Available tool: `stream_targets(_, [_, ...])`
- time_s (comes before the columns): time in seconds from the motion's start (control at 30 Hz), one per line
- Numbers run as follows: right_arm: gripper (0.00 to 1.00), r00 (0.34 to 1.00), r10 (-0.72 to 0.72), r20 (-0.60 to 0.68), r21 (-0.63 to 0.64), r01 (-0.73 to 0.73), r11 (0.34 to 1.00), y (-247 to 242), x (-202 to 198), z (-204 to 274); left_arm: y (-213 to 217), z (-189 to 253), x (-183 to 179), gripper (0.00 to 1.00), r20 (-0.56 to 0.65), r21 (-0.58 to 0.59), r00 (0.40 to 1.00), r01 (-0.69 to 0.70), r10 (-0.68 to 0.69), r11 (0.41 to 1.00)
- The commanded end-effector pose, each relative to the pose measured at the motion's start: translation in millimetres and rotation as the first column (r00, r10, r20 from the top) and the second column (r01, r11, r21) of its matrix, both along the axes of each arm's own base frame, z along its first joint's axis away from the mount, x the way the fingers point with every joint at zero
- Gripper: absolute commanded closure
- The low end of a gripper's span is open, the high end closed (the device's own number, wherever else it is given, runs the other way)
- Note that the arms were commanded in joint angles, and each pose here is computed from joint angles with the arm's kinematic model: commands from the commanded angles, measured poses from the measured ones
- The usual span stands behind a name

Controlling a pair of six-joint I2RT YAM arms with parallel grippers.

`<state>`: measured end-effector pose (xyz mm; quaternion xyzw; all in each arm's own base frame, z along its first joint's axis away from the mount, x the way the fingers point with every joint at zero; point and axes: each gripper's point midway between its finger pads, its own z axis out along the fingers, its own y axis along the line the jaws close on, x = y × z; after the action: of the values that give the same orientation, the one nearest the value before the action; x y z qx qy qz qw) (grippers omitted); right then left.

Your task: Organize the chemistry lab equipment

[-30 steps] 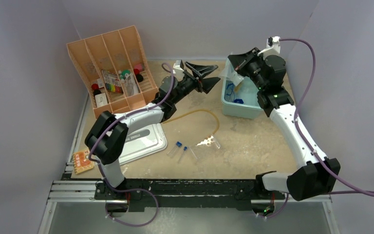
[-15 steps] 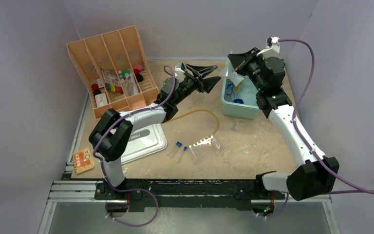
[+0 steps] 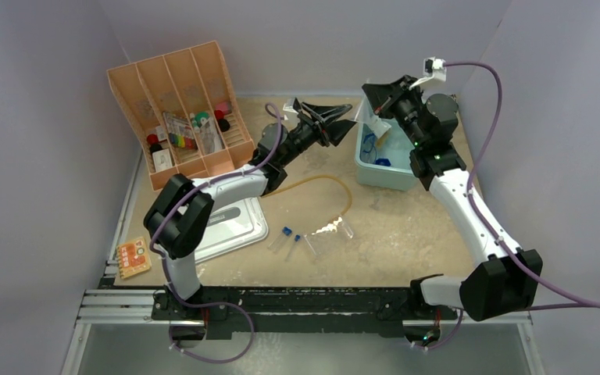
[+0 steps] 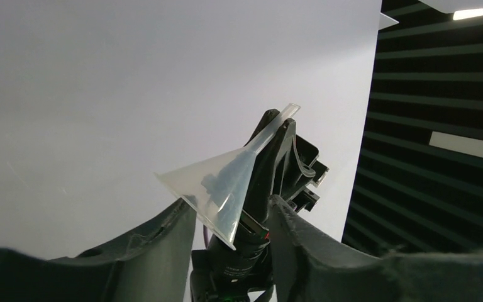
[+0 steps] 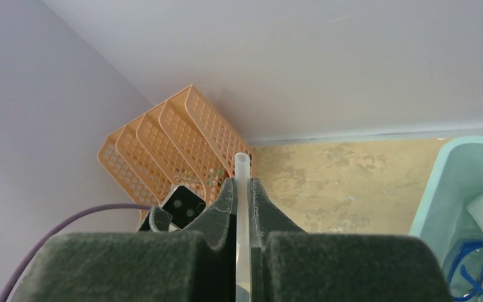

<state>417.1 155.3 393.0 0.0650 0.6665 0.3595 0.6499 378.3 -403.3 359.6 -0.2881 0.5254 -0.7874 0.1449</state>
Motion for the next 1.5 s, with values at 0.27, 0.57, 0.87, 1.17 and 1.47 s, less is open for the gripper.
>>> stream_targets(0.27, [0.83,0.989,0.094,-0.114,-0.036,-0.099,0.994,13.1,-15.2,-19.6,19.4,45.8,-5.4,1.0,0.145,-0.09,0.989,-0.014,0.027,0.996])
stream_targets(0.57, [0.84,0.961,0.178,-0.21,-0.011,-0.184,0.983,19.2,-19.5,-16.8,13.3,43.2,-11.3,1.0,0.194,-0.024,0.981,0.01,-0.005,1.0])
stream_targets(0.87, [0.69,0.972,0.089,-0.217,-0.01,-0.094,0.996,5.5,-1.9,-18.5,13.2,40.9,-16.1,1.0,0.194,-0.014,0.981,0.028,-0.024,1.0])
stream_targets(1.17, [0.76,0.976,0.003,-0.216,-0.004,-0.003,1.0,-11.0,10.1,-15.6,11.9,27.9,-16.2,1.0,0.169,0.029,0.985,0.028,-0.033,0.999])
stream_targets(1.47, [1.0,0.94,-0.203,-0.272,-0.208,0.149,0.967,-63.9,12.0,-55.2,14.6,-20.1,-3.8,0.37,0.114,0.298,0.993,-0.004,-0.031,0.955])
